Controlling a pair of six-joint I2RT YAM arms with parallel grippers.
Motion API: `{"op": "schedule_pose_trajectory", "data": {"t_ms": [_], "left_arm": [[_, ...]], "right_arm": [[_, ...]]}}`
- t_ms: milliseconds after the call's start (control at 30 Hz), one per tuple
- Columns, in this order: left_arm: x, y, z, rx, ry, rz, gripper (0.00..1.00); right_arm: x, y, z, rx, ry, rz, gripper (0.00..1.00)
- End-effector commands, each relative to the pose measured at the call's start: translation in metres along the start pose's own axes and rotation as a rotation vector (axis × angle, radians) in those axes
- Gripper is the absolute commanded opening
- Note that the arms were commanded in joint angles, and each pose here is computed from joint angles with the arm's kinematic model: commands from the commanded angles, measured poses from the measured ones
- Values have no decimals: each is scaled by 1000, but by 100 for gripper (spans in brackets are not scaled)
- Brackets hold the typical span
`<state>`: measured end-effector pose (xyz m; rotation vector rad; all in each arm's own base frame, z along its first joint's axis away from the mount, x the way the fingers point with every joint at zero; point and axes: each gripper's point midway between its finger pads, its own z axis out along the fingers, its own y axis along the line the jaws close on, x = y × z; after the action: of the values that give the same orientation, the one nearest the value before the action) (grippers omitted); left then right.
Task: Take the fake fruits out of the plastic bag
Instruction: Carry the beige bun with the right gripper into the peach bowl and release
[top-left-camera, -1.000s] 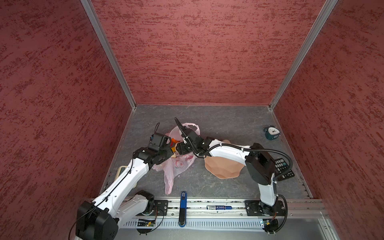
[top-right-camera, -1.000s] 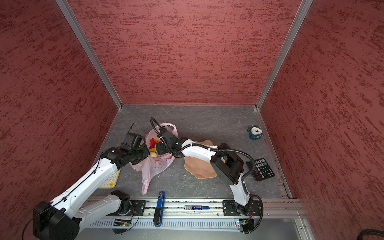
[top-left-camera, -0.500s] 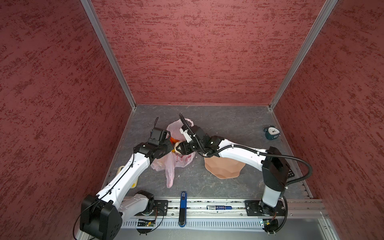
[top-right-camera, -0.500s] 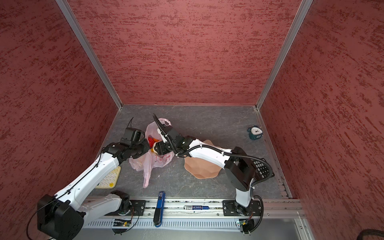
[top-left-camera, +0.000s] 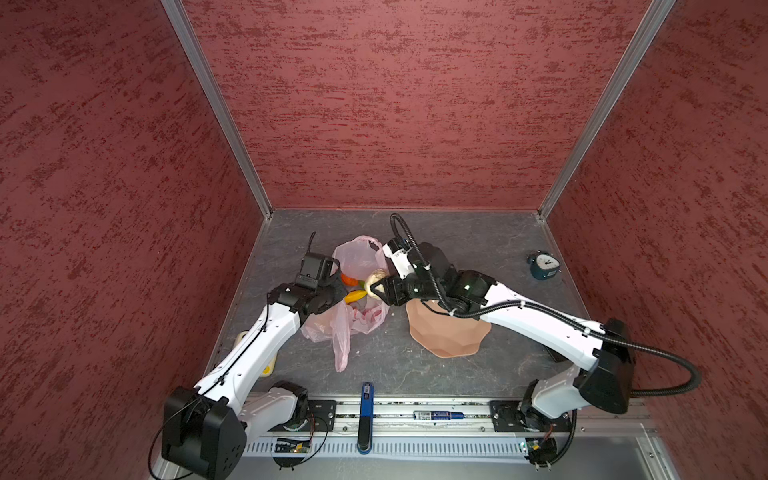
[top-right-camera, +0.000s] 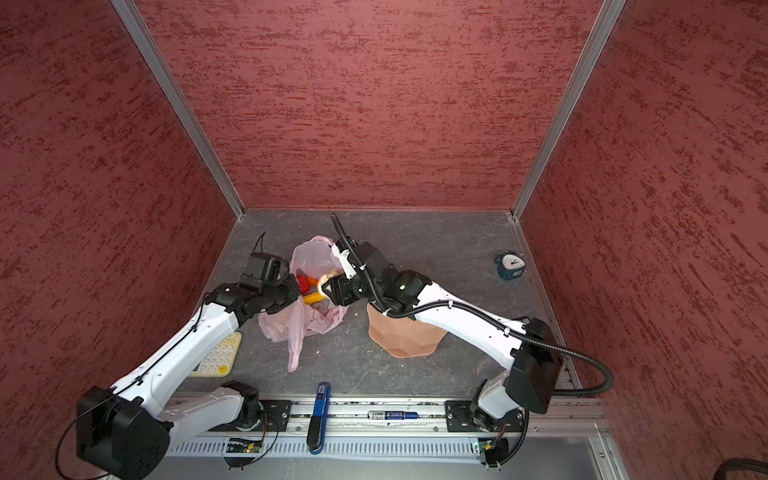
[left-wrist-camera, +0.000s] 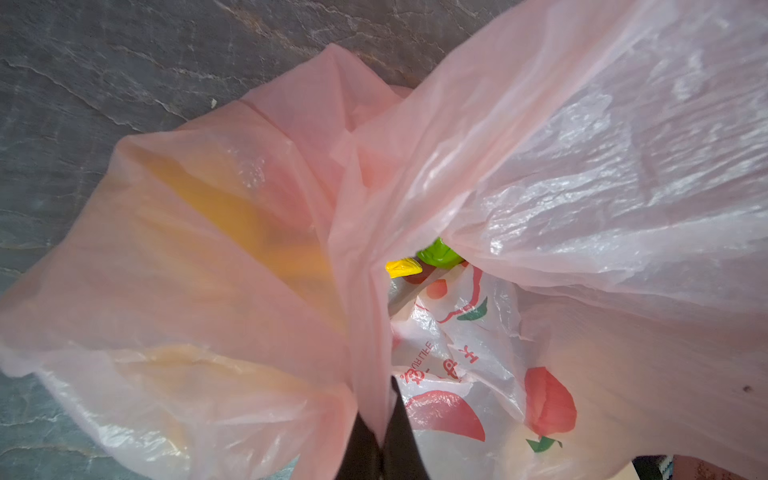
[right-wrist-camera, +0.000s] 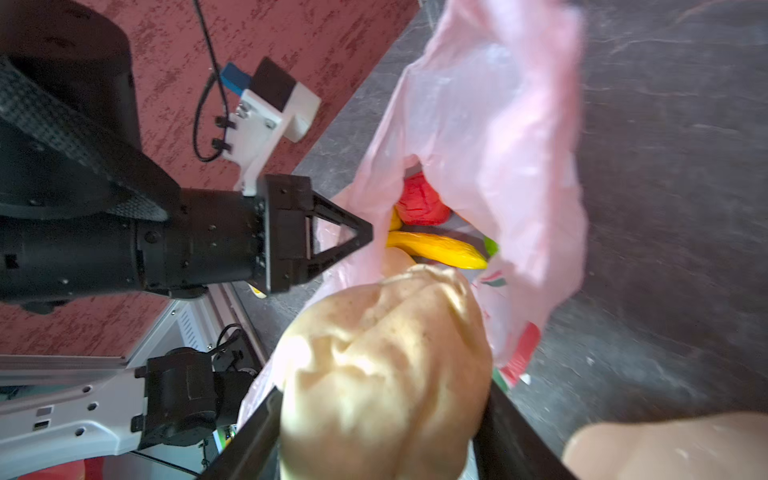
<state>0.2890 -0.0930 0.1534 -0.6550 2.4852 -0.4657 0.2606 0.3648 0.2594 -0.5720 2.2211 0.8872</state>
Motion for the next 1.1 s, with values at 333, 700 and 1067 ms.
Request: {"op": "schedule_pose_trajectory", "data": {"t_ms": [333,700,1067], "left_arm": [[-13,-14,-7,51,-22,15,0],[-9,-11,-7,38,-5,16,0],[-6,-8,-7,35,-3,13,0]], "right_arm": [[59,-127,-61,384,7,220,36],[122,-186,-55,521,113,362,36],[152,-206,-38,546,195,401,41]]}}
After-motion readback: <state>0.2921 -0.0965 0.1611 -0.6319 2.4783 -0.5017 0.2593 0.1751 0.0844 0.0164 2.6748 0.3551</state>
